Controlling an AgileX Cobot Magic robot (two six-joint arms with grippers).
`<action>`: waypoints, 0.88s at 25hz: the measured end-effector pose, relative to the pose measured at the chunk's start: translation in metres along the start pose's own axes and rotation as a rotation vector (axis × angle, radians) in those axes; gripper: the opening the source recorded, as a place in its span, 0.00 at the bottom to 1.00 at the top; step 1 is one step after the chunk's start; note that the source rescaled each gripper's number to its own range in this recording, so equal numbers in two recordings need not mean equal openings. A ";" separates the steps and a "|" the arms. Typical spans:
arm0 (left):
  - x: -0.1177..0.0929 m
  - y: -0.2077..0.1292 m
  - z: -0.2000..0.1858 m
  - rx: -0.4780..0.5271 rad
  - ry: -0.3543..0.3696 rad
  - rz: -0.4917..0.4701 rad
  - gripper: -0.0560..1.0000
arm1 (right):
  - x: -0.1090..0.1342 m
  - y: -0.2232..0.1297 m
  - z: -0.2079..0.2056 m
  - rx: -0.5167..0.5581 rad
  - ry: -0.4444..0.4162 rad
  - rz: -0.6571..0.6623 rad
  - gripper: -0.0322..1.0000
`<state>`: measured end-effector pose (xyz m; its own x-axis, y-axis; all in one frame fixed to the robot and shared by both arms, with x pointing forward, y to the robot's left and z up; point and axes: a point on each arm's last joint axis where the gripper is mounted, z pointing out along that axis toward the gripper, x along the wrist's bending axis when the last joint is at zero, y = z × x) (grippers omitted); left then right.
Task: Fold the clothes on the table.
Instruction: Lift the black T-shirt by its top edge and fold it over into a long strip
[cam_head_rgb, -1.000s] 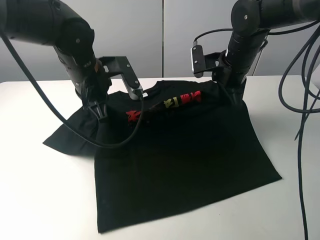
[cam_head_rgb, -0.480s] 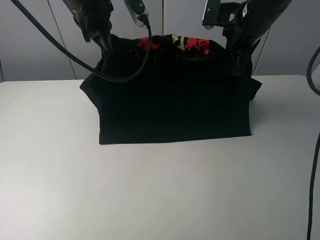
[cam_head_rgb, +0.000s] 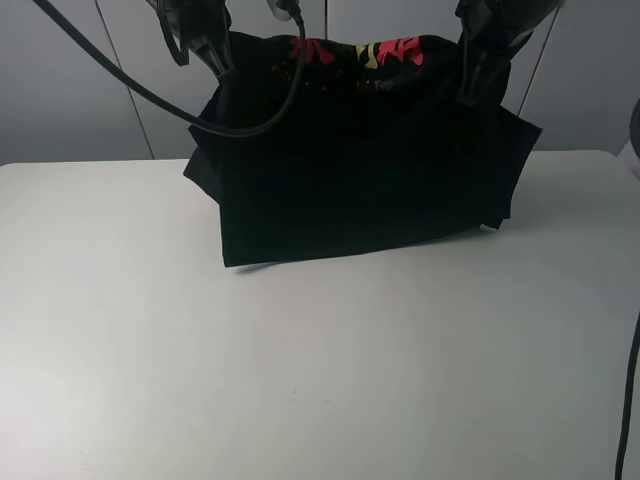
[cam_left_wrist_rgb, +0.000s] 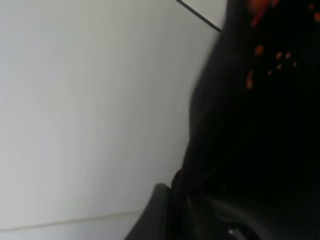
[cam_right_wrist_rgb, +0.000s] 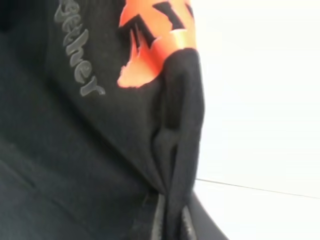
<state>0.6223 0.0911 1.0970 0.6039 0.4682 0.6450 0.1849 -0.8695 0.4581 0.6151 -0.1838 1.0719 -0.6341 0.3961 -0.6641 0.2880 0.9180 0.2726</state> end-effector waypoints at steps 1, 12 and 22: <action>0.002 0.000 0.000 -0.012 0.010 0.001 0.05 | -0.003 0.002 -0.001 -0.009 -0.014 -0.001 0.03; 0.048 0.003 -0.008 -0.153 0.140 -0.076 0.05 | -0.020 0.009 -0.006 -0.075 -0.175 -0.049 0.03; 0.027 -0.012 -0.007 0.026 -0.105 -0.134 0.05 | 0.005 0.003 -0.005 -0.013 0.099 -0.004 0.03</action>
<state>0.6308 0.1150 1.1131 0.6499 0.5626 0.5111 0.2887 -0.8047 0.5187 0.6091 -0.1792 1.0735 -0.7035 0.3916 -0.5931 0.2766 0.9196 0.2791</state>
